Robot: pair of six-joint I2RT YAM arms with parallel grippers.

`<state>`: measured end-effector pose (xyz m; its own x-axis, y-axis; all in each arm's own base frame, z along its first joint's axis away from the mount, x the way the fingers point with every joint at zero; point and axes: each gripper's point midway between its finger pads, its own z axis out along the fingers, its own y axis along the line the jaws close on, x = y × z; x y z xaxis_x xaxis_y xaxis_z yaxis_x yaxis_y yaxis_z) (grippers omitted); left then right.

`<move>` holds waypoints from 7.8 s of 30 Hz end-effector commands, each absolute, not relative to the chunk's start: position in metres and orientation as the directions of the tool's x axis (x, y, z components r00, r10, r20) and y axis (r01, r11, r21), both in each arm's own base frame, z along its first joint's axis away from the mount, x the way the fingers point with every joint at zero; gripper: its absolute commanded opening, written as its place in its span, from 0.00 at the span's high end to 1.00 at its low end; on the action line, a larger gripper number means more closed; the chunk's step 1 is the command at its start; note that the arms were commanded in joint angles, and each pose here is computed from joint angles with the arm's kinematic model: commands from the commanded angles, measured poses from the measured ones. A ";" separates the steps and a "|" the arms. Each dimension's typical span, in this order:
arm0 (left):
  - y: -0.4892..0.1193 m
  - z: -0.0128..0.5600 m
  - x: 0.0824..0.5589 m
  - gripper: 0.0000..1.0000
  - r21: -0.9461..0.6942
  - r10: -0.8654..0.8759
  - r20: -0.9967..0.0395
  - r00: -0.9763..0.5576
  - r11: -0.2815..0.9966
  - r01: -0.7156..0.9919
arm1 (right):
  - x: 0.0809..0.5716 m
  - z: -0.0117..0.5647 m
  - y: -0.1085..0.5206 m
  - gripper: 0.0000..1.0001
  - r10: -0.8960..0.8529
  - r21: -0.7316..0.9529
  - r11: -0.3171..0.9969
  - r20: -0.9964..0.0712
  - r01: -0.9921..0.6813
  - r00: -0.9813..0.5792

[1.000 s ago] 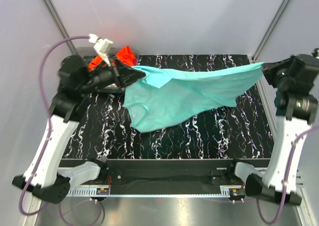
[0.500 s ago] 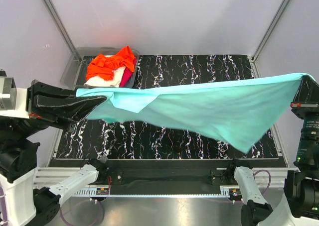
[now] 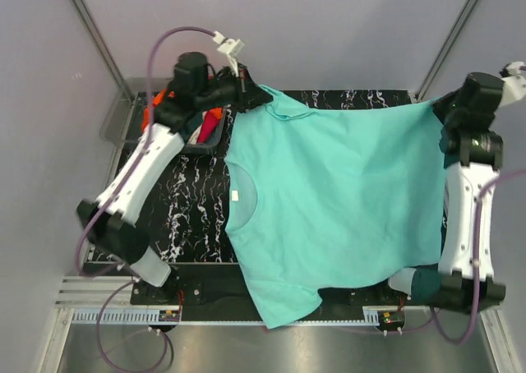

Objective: Fold and stack the t-shirts
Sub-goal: Flatten the tshirt out

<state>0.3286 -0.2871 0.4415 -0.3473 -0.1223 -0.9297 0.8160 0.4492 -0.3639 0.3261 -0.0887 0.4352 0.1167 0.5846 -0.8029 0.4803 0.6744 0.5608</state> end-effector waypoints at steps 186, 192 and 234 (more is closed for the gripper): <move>-0.313 0.115 0.194 1.00 -0.400 0.305 -0.533 -0.789 0.731 0.553 | 0.231 0.041 -0.119 0.28 0.952 0.274 0.304 -0.125 0.912 -0.279; -0.317 0.127 0.197 1.00 -0.396 0.329 -0.569 -0.754 0.693 0.602 | 0.229 0.031 -0.121 0.31 0.954 0.256 0.296 -0.132 0.920 -0.271; -0.293 0.139 0.239 1.00 -0.382 0.289 -0.608 -0.739 0.710 0.592 | 0.220 0.069 -0.118 0.55 0.933 0.207 0.345 -0.178 0.916 -0.311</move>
